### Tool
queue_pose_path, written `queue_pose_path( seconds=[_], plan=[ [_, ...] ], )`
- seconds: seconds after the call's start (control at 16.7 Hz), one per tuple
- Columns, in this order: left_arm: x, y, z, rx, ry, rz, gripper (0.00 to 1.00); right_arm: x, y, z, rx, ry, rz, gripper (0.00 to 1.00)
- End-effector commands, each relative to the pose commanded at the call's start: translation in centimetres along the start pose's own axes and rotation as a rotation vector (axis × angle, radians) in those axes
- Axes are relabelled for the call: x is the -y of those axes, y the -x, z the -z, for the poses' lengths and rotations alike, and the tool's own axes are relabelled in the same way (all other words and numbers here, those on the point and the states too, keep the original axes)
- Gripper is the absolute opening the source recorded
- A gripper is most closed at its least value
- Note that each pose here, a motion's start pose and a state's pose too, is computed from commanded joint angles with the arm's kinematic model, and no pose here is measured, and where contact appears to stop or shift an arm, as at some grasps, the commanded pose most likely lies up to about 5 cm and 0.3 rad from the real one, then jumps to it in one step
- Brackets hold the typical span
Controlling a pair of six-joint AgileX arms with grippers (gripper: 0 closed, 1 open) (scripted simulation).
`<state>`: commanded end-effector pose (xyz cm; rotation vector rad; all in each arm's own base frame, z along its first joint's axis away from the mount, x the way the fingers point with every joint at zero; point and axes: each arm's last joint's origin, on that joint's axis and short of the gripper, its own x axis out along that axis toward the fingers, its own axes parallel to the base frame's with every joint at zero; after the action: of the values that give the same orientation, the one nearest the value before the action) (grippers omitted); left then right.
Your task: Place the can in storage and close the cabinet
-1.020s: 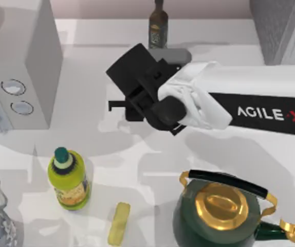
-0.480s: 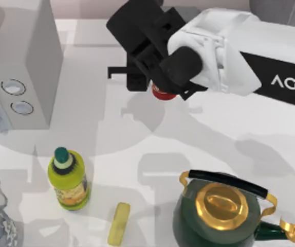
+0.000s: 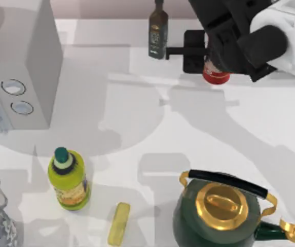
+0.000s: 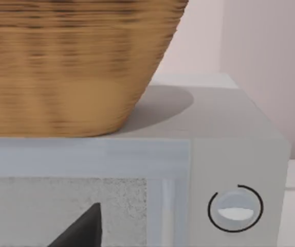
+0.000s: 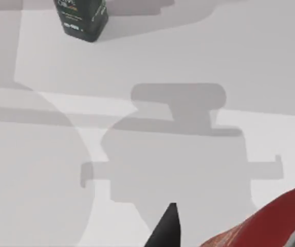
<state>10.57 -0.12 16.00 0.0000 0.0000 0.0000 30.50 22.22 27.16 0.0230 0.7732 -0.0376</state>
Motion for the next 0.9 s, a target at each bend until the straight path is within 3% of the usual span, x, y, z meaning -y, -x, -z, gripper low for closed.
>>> queue_pose_path(
  seconds=[0.24, 0.48, 0.9],
  plan=[
    [0.0, 0.0, 0.0, 0.0, 0.0, 0.0, 1.0, 9.6, 3.4, 0.4, 0.071, -0.034, 0.011, 0.0],
    [0.0, 0.0, 0.0, 0.0, 0.0, 0.0, 1.0, 17.4, 7.3, 5.3, 0.212, -0.057, 0.01, 0.0],
    [0.0, 0.0, 0.0, 0.0, 0.0, 0.0, 1.0, 22.7, 8.4, 16.5, 0.563, -0.027, -0.006, 0.0]
  ],
)
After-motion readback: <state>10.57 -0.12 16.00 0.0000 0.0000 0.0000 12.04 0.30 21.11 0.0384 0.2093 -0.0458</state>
